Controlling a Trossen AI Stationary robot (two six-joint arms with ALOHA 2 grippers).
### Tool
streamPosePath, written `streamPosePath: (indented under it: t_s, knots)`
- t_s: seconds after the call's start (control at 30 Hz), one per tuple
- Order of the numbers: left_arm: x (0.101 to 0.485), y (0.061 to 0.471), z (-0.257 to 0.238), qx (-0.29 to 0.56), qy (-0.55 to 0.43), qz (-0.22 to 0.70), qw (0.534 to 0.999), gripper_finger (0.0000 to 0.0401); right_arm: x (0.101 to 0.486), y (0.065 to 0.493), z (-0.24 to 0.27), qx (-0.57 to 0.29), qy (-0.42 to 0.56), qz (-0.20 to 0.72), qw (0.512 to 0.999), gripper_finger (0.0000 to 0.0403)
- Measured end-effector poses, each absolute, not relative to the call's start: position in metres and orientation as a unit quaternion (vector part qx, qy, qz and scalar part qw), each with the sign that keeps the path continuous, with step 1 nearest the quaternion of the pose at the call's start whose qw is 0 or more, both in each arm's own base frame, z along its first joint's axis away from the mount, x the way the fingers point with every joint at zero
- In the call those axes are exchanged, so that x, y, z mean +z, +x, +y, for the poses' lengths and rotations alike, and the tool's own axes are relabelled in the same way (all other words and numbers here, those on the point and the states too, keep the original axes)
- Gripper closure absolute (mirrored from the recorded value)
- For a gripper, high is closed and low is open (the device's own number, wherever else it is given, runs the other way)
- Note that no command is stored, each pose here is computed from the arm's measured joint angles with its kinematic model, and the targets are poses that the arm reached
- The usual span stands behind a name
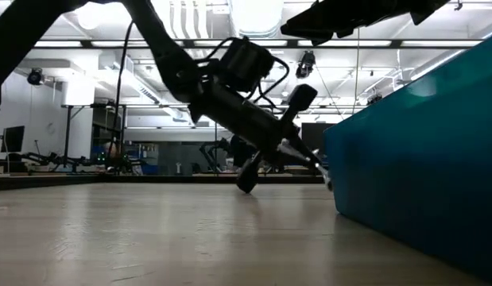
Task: Pick & Place Food Item
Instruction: Put the silver spoon into the black bin
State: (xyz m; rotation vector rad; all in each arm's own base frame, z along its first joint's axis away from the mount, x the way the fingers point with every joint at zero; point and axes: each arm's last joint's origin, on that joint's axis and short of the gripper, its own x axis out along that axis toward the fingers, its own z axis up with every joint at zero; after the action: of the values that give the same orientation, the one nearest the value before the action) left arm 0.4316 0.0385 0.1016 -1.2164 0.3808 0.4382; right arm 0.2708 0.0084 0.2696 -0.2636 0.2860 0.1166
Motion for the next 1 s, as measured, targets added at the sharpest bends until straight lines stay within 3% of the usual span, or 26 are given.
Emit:
streamPosePath:
  t_s: [0.17,0.67,1.0]
  knots:
    - [0.1024,0.4342,0.0391,0.249,-0.589,0.221,0.737,0.0397,0.2696,0.2710,0.0084,0.058,-0.131,0.142,0.980,0.0262]
    - [0.1012,0.4332,0.0387,0.267,-0.583,0.249,0.726,0.0392,0.2696,0.2710,0.0085,0.058,-0.131,0.142,0.980,0.0262]
    - [0.1003,0.4326,0.0387,0.269,-0.582,0.250,0.725,0.0300,0.2696,0.2710,0.0085,0.058,-0.131,0.142,0.980,0.0262]
